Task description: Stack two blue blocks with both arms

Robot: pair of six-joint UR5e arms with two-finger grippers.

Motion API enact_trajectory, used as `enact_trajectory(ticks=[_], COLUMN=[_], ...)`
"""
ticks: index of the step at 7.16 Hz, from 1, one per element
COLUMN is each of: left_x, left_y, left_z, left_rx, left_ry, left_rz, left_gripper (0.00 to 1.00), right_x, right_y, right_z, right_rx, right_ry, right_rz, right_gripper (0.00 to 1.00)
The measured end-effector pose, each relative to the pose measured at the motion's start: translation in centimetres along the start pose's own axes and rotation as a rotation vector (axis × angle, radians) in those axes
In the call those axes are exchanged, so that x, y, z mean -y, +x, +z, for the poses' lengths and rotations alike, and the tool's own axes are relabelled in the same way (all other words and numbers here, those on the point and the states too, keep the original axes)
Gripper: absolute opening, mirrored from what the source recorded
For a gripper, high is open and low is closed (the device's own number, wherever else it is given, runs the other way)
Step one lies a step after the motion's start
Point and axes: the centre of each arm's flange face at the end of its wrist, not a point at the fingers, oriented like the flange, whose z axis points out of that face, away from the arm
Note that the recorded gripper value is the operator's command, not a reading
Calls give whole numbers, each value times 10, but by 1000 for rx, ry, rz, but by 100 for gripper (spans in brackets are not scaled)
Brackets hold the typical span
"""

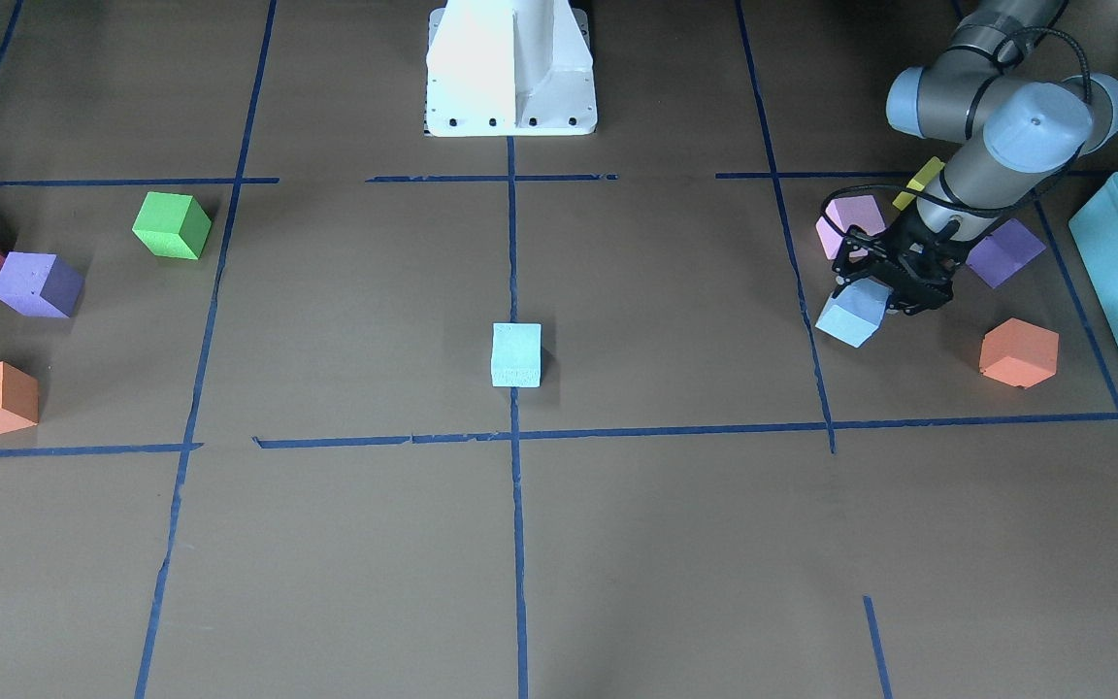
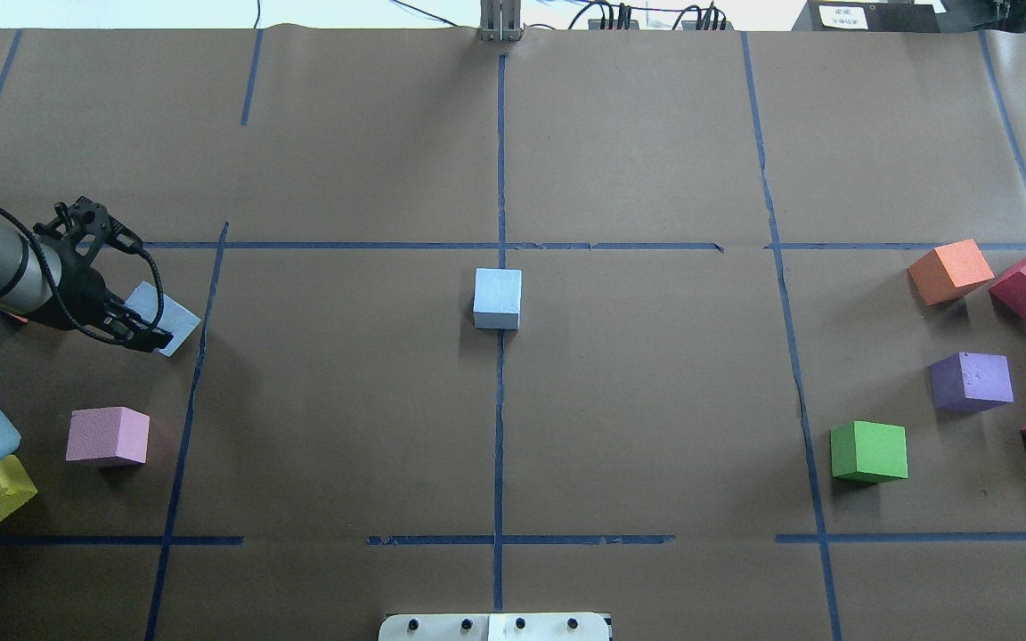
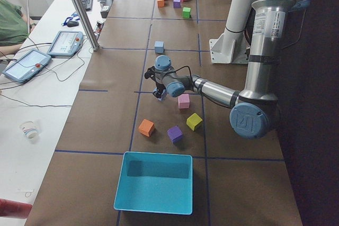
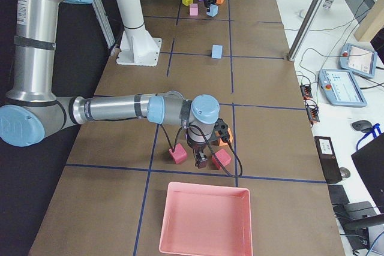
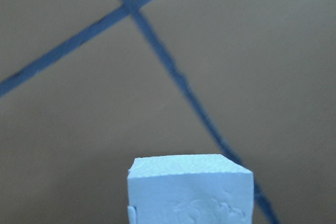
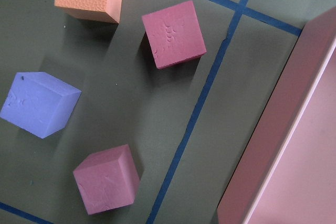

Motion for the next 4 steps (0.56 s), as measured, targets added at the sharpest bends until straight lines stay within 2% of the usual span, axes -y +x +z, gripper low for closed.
enact_trajectory(ticks=[2, 4], left_x=[85, 161], left_y=[73, 179], left_z=[-41, -38], left_rx=[39, 73], left_ry=[-38, -60], left_rz=[-102, -243], left_gripper=[40, 44], right_x=[0, 1], right_y=[0, 0], right_z=[0, 0], right_rx=[0, 0], right_ry=[1, 1], right_rz=[0, 1], right_gripper=[100, 100])
